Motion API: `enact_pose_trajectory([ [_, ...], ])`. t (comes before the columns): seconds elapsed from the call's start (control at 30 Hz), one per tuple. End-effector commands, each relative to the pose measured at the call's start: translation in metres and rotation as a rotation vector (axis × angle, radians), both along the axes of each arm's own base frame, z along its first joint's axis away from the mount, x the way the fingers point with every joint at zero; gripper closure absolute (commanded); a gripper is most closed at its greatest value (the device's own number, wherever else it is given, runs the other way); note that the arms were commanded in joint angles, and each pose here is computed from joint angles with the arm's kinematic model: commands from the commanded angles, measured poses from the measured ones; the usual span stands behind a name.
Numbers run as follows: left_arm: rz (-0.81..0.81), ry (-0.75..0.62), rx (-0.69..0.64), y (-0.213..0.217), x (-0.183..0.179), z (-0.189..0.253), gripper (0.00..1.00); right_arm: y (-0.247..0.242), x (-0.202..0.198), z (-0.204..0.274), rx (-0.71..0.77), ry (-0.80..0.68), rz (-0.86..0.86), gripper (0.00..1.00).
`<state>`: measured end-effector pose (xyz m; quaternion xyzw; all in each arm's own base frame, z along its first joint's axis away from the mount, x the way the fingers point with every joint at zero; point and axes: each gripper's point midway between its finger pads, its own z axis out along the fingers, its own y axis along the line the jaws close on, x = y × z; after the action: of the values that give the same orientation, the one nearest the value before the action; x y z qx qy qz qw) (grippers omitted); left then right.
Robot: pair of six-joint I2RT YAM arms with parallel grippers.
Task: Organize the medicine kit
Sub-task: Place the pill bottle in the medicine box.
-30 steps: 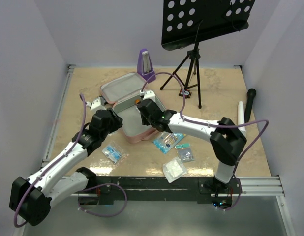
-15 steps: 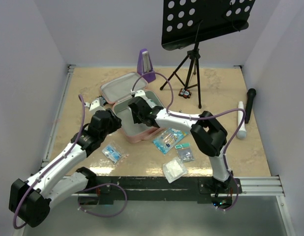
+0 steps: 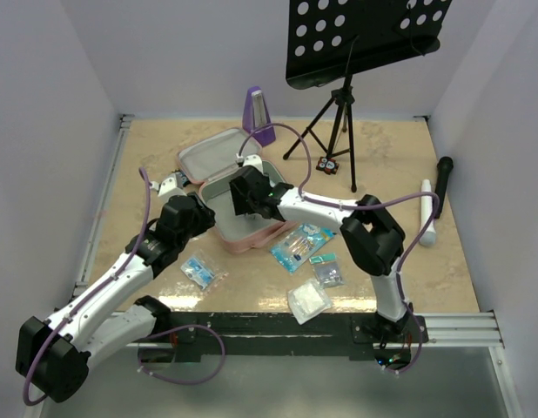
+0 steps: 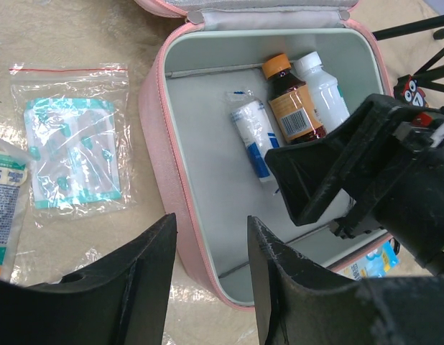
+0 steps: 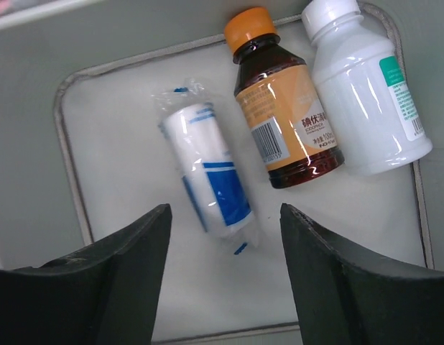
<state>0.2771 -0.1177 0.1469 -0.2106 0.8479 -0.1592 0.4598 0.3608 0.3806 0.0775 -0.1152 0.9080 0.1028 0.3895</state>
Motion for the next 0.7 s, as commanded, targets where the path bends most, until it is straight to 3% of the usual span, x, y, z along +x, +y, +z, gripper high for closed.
enact_pose_trajectory([
  [0.0,0.009,-0.022,-0.008,0.002,0.002,0.004,0.52,0.005,-0.007,0.050,0.073,-0.058,0.039,0.38],
  [0.17,0.009,-0.018,-0.007,0.002,0.002,0.003,0.52,-0.014,-0.024,0.043,0.021,-0.036,0.071,0.61],
  [0.4,-0.002,-0.004,-0.018,-0.003,0.003,-0.004,0.52,-0.021,-0.037,0.014,-0.053,0.015,0.138,0.52],
  [0.67,-0.005,0.000,-0.013,-0.003,0.003,-0.005,0.52,-0.010,-0.033,-0.010,-0.099,0.053,0.189,0.54],
])
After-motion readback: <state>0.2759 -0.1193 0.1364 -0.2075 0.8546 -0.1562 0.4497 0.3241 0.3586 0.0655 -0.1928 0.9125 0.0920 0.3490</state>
